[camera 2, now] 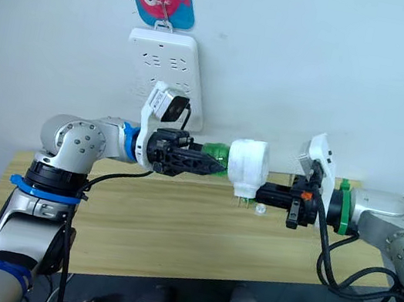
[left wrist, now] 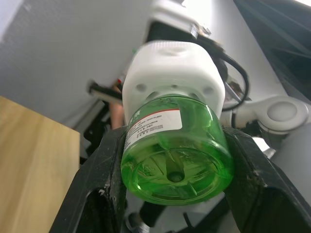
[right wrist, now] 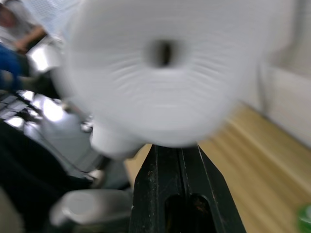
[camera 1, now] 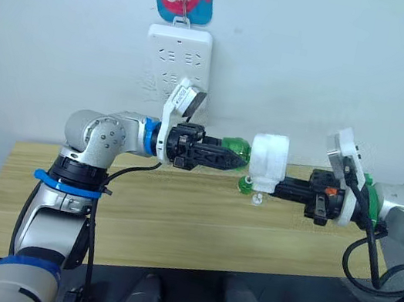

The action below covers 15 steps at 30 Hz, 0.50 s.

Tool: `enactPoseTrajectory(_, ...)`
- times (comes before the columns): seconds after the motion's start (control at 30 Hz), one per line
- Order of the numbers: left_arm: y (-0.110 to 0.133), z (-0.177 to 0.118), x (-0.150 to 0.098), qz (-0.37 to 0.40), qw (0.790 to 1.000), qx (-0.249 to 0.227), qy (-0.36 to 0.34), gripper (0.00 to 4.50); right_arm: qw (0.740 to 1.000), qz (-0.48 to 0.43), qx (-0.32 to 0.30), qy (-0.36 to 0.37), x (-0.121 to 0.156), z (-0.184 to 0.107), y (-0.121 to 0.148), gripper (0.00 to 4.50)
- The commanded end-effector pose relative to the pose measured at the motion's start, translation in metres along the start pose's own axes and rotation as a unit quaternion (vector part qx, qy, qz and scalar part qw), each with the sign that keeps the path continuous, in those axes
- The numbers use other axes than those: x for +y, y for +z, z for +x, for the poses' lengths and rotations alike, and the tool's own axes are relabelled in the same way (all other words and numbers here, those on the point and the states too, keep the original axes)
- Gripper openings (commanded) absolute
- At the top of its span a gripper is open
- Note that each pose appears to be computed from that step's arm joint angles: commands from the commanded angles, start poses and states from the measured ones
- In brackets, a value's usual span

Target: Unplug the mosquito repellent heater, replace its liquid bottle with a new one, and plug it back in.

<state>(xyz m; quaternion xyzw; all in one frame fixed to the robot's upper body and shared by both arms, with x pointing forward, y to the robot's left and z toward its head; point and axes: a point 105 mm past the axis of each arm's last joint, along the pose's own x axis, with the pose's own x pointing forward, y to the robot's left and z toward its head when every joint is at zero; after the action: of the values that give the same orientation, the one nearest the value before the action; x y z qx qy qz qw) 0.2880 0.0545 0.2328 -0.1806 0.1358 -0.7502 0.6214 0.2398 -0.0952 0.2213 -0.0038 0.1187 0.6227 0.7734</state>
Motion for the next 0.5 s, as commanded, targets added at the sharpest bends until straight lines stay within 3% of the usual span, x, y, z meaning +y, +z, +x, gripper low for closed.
enactPoseTrajectory(0.03,0.009,0.002,-0.001,0.033,0.999,-0.011,0.006,2.30,0.999,-0.014,-0.025,0.020,0.018,-0.002,0.018,0.00)
enactPoseTrajectory(0.27,-0.003,0.002,0.009,0.082,0.996,0.029,0.028,2.30,0.997,0.003,-0.074,0.004,0.021,-0.002,0.042,0.00)
enactPoseTrajectory(0.5,-0.021,0.003,-0.001,0.114,0.989,0.090,-0.010,2.30,0.995,0.020,-0.099,-0.029,0.005,-0.002,0.056,0.00)
